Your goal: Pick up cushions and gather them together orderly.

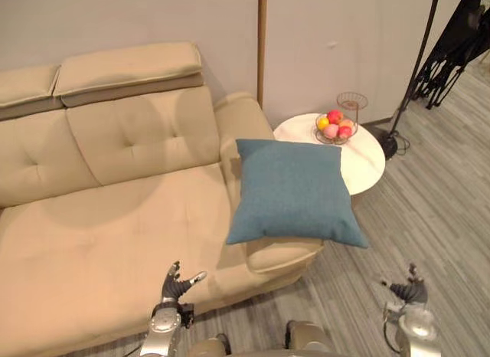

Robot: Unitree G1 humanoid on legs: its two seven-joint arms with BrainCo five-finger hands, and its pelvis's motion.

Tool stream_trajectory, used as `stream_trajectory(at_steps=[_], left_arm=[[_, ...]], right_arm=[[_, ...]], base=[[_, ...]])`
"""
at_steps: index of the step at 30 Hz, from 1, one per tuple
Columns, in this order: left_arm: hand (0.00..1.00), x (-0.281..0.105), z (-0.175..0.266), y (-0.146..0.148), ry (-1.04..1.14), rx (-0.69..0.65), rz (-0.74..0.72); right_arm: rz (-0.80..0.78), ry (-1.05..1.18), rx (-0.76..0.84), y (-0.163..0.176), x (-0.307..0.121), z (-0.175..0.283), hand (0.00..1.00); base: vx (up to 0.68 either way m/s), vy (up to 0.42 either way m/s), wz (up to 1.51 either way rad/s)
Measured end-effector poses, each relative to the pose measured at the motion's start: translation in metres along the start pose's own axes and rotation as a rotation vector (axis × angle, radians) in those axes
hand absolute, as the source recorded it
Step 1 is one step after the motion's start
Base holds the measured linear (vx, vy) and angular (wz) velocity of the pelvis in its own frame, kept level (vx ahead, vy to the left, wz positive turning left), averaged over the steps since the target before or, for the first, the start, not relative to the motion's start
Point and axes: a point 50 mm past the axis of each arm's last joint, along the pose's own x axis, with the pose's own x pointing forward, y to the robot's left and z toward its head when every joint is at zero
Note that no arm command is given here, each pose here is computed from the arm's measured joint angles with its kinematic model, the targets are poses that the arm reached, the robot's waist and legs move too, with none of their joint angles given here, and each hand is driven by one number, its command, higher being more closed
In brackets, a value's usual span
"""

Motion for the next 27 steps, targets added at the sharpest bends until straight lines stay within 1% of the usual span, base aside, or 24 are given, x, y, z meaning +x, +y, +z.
stream_trajectory(at_steps=[5,8,11,13,16,18,19,22,23,24,25,26,27], left_arm=[[0.0,0.009,0.027,0.001,-0.094,-0.002,-0.003],[0.0,0.018,0.05,-0.001,-0.159,0.01,-0.012],[0.0,0.028,0.094,-0.02,-0.282,0.013,-0.067],[0.0,0.033,0.14,-0.039,-0.405,0.014,-0.113],[0.0,0.029,0.195,-0.067,-0.545,0.003,-0.194],[0.0,0.026,0.214,-0.079,-0.582,-0.01,-0.22],[0.0,0.025,0.229,-0.087,-0.603,-0.017,-0.233],[0.0,0.02,0.257,-0.104,-0.641,-0.026,-0.258],[0.0,0.016,0.272,-0.112,-0.665,-0.028,-0.277],[0.0,0.014,0.28,-0.117,-0.68,-0.024,-0.288],[1.0,0.01,0.292,-0.121,-0.702,-0.02,-0.297],[1.0,0.003,0.309,-0.129,-0.73,-0.028,-0.307],[1.0,0.001,0.313,-0.13,-0.738,-0.032,-0.303]], right_arm=[[0.009,-0.078,-0.03,-0.008,0.01,0.021,0.0],[0.024,-0.156,-0.05,-0.006,0.022,0.046,0.0],[0.074,-0.279,-0.077,0.005,0.035,0.088,0.0],[0.114,-0.356,-0.066,0.022,0.042,0.12,0.0],[0.161,-0.422,-0.037,0.045,0.047,0.155,0.0],[0.167,-0.463,0.001,0.052,0.048,0.176,0.0],[0.156,-0.482,0.062,0.058,0.047,0.192,0.0],[0.166,-0.519,0.151,0.073,0.041,0.218,0.0],[0.189,-0.538,0.188,0.084,0.037,0.232,1.0],[0.206,-0.548,0.215,0.089,0.034,0.239,1.0],[0.222,-0.571,0.238,0.095,0.029,0.251,1.0],[0.244,-0.608,0.275,0.102,0.023,0.269,1.0],[0.254,-0.621,0.292,0.104,0.02,0.276,1.0]], base=[[0.13,-0.008,0.08],[0.06,0.012,0.14],[-0.05,0.037,0.11],[-0.15,0.034,0.26],[-0.16,0.02,0.19],[-0.17,0.005,0.0],[-0.13,0.002,-0.1],[-0.15,0.001,-0.17],[-0.15,-0.014,-0.21],[-0.12,-0.02,-0.26],[-0.11,-0.019,-0.31],[-0.12,-0.027,-0.31],[-0.09,-0.031,-0.32]])
